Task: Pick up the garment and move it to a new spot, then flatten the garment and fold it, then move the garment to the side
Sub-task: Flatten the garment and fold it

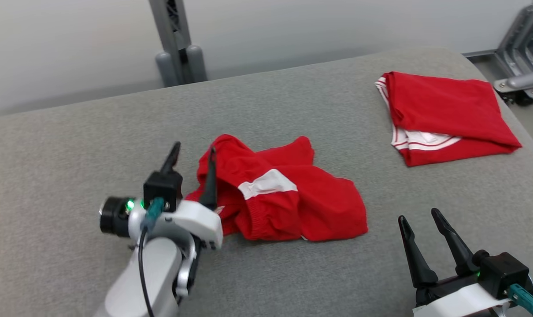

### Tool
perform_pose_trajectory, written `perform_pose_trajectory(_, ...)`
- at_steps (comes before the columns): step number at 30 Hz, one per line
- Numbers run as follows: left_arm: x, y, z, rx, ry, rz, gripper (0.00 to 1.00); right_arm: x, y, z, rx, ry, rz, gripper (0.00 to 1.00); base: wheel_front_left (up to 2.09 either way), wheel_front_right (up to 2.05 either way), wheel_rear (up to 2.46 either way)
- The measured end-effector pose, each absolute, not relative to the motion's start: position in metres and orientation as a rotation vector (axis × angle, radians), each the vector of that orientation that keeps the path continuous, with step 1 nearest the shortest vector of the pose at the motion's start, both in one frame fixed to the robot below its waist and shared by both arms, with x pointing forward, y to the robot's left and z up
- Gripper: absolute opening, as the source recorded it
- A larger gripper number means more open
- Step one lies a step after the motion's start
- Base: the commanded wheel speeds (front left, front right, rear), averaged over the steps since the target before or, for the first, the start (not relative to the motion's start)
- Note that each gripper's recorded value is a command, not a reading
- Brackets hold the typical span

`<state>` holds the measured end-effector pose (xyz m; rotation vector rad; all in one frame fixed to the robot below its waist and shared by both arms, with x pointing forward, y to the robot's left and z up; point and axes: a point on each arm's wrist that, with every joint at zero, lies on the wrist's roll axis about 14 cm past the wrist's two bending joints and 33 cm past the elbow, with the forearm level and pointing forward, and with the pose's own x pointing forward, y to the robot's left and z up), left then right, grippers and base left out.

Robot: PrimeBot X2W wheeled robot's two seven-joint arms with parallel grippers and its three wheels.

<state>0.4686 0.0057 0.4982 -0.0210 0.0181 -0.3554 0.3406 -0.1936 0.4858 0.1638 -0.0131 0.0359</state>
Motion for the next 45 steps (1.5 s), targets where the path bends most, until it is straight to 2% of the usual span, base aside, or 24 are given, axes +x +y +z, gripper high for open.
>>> perform_pose_trajectory(8,0.410,-0.001,0.464,-0.289,0.208,-0.399,1.00,0.354,-0.164,0.488,0.170,-0.017,0.135,1.00,0.00,0.00,0.00)
perform_pose_trajectory(12,0.401,-0.020,0.466,-0.356,0.257,-0.451,1.00,0.354,-0.168,0.489,0.162,-0.020,0.129,1.00,0.00,0.00,0.00)
perform_pose_trajectory(16,0.396,-0.036,0.463,-0.336,0.308,-0.504,1.00,0.351,-0.172,0.488,0.166,-0.016,0.118,1.00,0.00,0.00,0.00)
perform_pose_trajectory(26,0.406,-0.049,0.456,-0.318,0.417,-0.511,1.00,0.343,-0.181,0.490,0.174,-0.022,0.081,1.00,0.00,0.00,0.00)
perform_pose_trajectory(27,0.407,-0.050,0.456,-0.322,0.419,-0.511,0.84,0.343,-0.182,0.490,0.176,-0.024,0.077,1.00,0.00,0.00,0.00)
perform_pose_trajectory(28,0.409,-0.050,0.457,-0.327,0.419,-0.509,0.63,0.343,-0.183,0.491,0.178,-0.027,0.073,1.00,0.00,0.00,0.00)
perform_pose_trajectory(29,0.411,-0.049,0.458,-0.327,0.416,-0.504,0.38,0.343,-0.184,0.492,0.178,-0.029,0.071,1.00,0.00,0.00,0.00)
perform_pose_trajectory(30,0.414,-0.049,0.460,-0.326,0.411,-0.502,0.03,0.342,-0.184,0.492,0.180,-0.030,0.067,1.00,0.00,0.00,0.00)
perform_pose_trajectory(31,0.415,-0.049,0.461,-0.333,0.413,-0.503,0.00,0.342,-0.186,0.492,0.182,-0.030,0.064,1.00,0.00,0.00,0.00)
perform_pose_trajectory(38,0.410,-0.056,0.455,-0.353,0.490,-0.547,0.00,0.339,-0.191,0.495,0.186,-0.042,0.041,1.00,0.00,0.00,0.00)
perform_pose_trajectory(45,0.413,-0.061,0.472,-0.392,0.444,-0.571,0.00,0.335,-0.193,0.499,0.193,-0.058,0.028,1.00,0.00,0.00,0.00)
